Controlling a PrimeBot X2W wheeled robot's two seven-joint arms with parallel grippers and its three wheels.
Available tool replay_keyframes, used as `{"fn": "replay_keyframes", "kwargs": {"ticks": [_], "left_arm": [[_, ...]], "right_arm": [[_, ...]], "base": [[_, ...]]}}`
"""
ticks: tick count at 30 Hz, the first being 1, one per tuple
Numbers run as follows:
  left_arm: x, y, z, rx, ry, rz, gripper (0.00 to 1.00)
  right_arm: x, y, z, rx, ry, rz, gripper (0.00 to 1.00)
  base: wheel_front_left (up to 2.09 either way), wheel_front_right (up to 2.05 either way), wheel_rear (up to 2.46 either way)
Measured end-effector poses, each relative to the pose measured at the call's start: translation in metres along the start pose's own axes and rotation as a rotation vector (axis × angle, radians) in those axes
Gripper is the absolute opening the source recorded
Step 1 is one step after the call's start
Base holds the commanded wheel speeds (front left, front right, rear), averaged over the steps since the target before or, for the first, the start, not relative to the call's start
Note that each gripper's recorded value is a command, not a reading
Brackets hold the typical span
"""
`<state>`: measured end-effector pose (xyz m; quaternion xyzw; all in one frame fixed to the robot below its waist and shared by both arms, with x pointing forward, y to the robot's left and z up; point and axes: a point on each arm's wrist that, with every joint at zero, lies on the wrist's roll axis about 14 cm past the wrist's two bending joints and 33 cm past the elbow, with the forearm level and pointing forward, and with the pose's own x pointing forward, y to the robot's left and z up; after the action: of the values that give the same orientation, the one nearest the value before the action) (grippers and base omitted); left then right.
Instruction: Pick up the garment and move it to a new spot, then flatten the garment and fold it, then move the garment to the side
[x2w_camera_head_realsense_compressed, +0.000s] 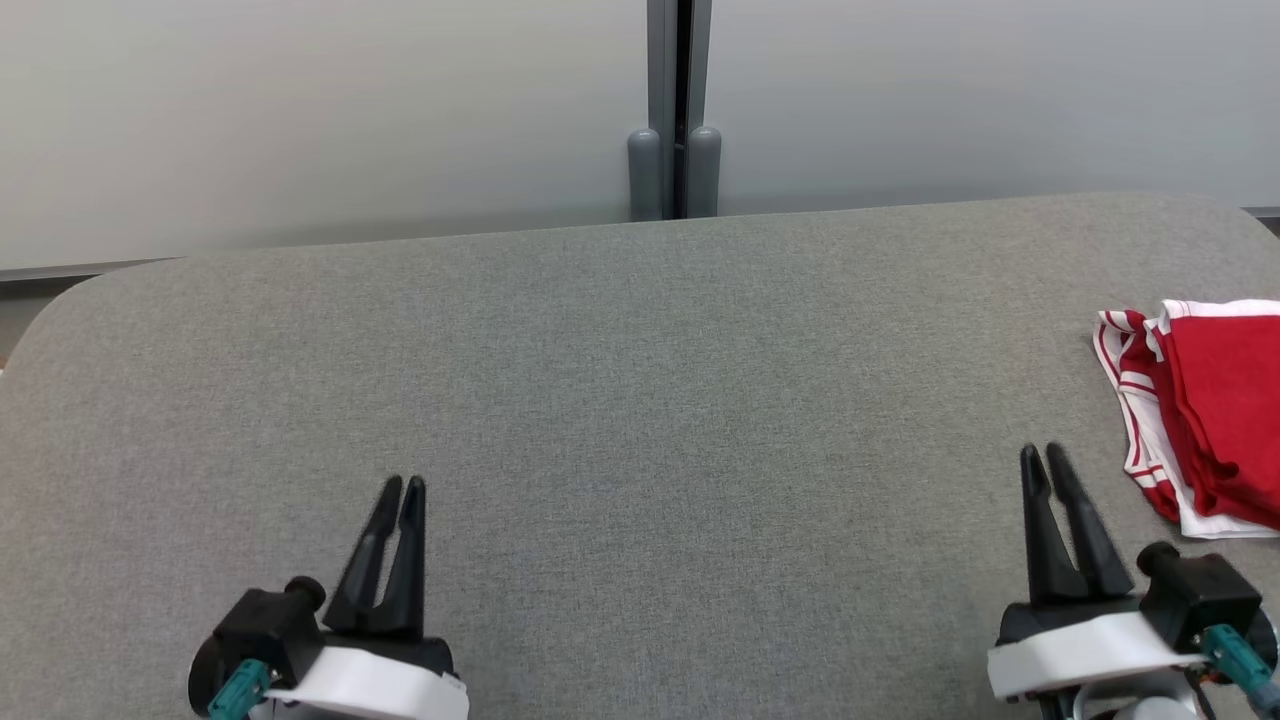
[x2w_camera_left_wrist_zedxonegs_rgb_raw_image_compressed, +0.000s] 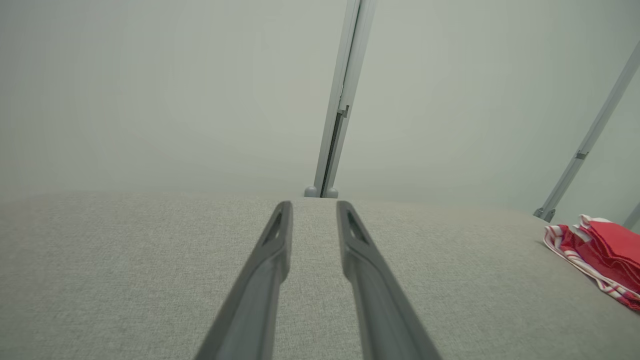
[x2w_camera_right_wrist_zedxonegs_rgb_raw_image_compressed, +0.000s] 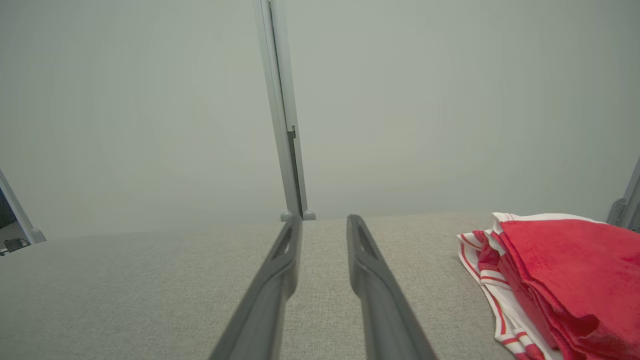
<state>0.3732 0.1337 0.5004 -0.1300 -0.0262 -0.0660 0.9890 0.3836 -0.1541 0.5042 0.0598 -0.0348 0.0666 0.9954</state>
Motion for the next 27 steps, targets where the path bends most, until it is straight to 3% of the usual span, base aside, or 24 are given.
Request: {"fn": "replay_keyframes", "kwargs": {"ticks": [5,27], "left_arm": [[-0.008,0.006,-0.016,-0.046,0.055,0.029,0.00],[-0.008,0.030,-0.018,-0.395,0.084,0.136,0.00]], "right_arm": [[-0.009,-0.002,-0.017,0.055,0.056,-0.021,0.00],[-0.009,-0.022,-0.018,0.439,0.065,-0.132,0.00]], "base": [[0.00,0.00,0.00],[0.00,0.00,0.00]]}}
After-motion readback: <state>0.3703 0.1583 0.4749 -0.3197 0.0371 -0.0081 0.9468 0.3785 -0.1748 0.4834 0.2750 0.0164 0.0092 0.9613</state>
